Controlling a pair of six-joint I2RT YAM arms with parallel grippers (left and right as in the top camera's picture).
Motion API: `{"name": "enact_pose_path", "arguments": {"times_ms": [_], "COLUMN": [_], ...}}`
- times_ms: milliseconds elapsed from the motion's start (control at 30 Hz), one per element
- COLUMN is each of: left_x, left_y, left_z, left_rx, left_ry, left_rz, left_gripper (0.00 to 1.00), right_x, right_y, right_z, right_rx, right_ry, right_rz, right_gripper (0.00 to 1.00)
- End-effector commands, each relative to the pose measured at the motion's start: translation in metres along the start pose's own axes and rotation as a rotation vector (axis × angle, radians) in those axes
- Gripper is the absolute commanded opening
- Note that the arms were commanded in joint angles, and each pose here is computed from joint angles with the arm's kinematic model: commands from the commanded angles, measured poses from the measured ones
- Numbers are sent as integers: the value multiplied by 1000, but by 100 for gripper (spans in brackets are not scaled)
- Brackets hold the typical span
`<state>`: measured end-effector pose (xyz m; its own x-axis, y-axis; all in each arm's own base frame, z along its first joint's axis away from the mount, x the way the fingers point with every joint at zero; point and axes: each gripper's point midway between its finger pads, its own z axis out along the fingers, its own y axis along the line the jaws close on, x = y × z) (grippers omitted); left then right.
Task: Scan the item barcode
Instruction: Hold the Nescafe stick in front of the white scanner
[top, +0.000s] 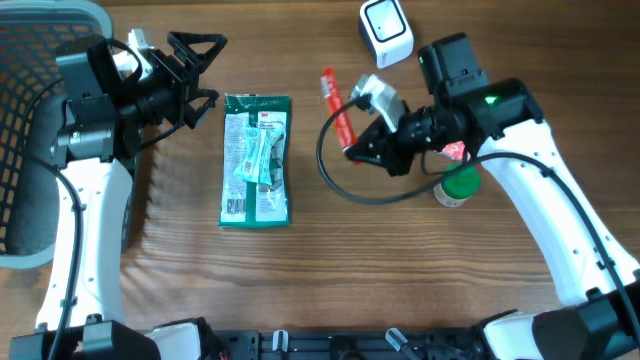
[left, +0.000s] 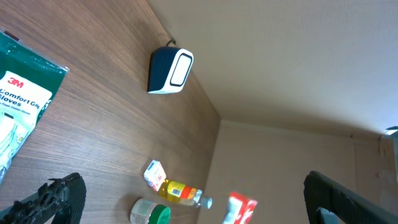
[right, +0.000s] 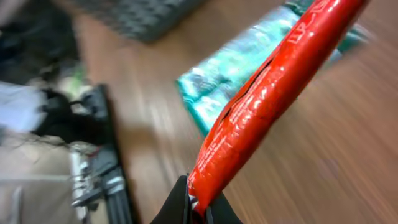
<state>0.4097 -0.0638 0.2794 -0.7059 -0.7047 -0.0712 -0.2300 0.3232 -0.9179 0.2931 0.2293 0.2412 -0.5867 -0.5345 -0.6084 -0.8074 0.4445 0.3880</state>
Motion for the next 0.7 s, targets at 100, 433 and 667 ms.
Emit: {"name": "enact_pose_path", "arguments": {"times_ms": [100, 433, 667], "left_x": [-1, -1, -1], "left_y": [-8, -8, -8], "left_z": [-6, -6, -6], "left_rx": [13, 13, 13], "left_ry": [-15, -15, -15], "left_rz": [33, 33, 33], "left_gripper": [100, 100, 100], "right_x": [-48, -65, -61], "right_y": [-28, -91, -161], "right_z": [-88, -116, -86], "right_rx": [465, 791, 937], "right_ry": [-45, 93, 220], "right_rz": [-11, -183, -147], "right_gripper": [4, 4, 4]}}
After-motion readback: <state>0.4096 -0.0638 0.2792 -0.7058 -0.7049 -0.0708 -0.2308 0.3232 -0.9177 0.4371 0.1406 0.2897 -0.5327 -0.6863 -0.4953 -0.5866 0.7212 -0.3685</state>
